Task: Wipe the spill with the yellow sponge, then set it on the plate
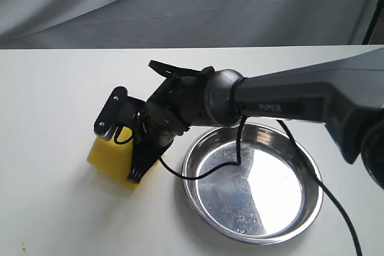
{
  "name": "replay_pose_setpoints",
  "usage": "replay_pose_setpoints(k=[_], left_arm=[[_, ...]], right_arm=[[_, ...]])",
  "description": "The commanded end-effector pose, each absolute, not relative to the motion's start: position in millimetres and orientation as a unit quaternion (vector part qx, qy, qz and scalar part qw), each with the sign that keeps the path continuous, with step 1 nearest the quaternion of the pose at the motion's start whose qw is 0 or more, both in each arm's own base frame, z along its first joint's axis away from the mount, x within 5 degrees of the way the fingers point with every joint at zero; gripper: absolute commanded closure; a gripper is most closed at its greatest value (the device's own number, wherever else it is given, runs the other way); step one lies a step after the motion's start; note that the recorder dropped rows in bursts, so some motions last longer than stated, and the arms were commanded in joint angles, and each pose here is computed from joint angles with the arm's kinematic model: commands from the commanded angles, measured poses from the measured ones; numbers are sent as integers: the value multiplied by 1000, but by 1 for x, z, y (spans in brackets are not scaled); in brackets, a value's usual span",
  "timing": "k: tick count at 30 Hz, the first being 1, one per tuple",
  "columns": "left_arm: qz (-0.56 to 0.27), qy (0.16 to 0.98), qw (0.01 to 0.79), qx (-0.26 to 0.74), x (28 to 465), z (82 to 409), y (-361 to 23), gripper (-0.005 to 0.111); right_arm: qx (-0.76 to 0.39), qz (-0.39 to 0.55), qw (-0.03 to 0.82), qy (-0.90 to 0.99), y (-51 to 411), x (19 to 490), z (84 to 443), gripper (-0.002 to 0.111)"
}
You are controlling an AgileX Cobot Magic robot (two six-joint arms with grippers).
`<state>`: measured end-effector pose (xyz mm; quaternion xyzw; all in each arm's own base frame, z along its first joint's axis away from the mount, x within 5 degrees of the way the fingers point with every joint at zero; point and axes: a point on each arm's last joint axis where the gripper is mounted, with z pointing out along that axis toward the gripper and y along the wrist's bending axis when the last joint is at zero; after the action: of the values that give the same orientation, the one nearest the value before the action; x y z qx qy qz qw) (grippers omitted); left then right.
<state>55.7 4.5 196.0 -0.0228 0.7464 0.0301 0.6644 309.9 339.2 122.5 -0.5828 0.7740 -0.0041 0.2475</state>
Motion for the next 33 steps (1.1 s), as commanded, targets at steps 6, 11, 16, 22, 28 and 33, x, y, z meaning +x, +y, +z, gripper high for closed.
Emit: replay_pose_setpoints(k=[6, 11, 16, 22, 28, 33], left_arm=[[30, 746, 665, -24, 56, 195, 5, 107], [30, 746, 665, -24, 56, 195, 5, 107], [30, 746, 665, -24, 56, 195, 5, 107], [30, 746, 665, -24, 56, 195, 5, 107], [30, 746, 665, -24, 56, 195, 5, 107], [30, 746, 665, -24, 56, 195, 5, 107]], right_arm=[[-752, -34, 170, 636, 378, 233, 120, 108], [-783, -7, 219, 582, 421, 189, 139, 108], [-797, 7, 271, 540, 460, 176, 160, 108], [-789, -29, 220, 573, 469, 207, 150, 108], [-711, -135, 170, 669, 434, 267, 131, 108], [-638, -192, 116, 737, 393, 308, 128, 108]])
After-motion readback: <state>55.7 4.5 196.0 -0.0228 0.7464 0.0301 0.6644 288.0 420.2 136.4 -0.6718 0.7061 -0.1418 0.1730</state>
